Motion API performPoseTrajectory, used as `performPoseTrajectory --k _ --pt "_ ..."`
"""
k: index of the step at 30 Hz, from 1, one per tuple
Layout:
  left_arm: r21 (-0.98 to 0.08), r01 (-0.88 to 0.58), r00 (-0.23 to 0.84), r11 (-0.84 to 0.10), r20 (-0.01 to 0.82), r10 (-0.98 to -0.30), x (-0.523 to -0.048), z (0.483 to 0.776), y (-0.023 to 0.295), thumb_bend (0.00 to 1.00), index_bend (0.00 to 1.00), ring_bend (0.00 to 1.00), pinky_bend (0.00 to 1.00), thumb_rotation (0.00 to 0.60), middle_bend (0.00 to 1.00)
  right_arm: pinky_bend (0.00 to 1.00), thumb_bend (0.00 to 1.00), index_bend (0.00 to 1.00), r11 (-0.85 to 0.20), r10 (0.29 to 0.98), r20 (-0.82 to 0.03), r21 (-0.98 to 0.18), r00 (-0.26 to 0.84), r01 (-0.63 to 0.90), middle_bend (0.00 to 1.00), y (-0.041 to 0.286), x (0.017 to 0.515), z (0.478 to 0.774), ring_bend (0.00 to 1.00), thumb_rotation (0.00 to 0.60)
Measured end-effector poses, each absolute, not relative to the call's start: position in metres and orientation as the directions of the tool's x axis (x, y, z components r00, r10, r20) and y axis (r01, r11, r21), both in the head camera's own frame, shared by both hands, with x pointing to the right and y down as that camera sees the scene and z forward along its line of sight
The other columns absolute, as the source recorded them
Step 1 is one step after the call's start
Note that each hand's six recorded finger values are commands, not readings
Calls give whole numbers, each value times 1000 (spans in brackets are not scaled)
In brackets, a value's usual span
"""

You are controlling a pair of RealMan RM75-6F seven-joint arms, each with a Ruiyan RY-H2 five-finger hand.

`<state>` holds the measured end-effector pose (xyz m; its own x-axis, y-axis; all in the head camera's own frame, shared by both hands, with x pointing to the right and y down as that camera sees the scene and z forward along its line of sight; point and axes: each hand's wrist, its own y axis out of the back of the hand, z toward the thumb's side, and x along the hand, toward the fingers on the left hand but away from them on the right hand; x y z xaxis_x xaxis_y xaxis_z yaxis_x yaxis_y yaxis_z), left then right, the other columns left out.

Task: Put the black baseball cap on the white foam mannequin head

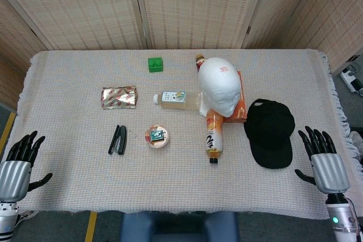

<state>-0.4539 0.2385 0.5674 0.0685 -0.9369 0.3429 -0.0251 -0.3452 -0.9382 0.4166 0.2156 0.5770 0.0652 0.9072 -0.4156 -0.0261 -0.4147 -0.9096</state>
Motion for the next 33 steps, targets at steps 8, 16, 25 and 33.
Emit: performPoseTrajectory --k 8,16,25,33 --pt "-936 -45 59 -349 346 -936 -455 568 236 157 109 0 171 600 32 176 0 15 -437 897 -438 -899 61 -32 45 217 414 587 27 600" --pt "-931 -110 41 -349 346 -937 -462 564 231 154 109 0 174 600 23 355 12 450 -374 922 -376 -927 91 -37 250 223 409 602 110 600" --pt "-913 -175 50 -369 366 -929 -466 561 228 154 109 0 174 600 22 225 115 446 -307 939 -319 -946 130 -101 171 257 424 628 8 600" --pt "-897 -214 80 -386 378 -922 -463 558 229 154 108 0 174 600 22 101 143 443 -265 943 -290 -951 161 -162 156 290 426 649 0 600"
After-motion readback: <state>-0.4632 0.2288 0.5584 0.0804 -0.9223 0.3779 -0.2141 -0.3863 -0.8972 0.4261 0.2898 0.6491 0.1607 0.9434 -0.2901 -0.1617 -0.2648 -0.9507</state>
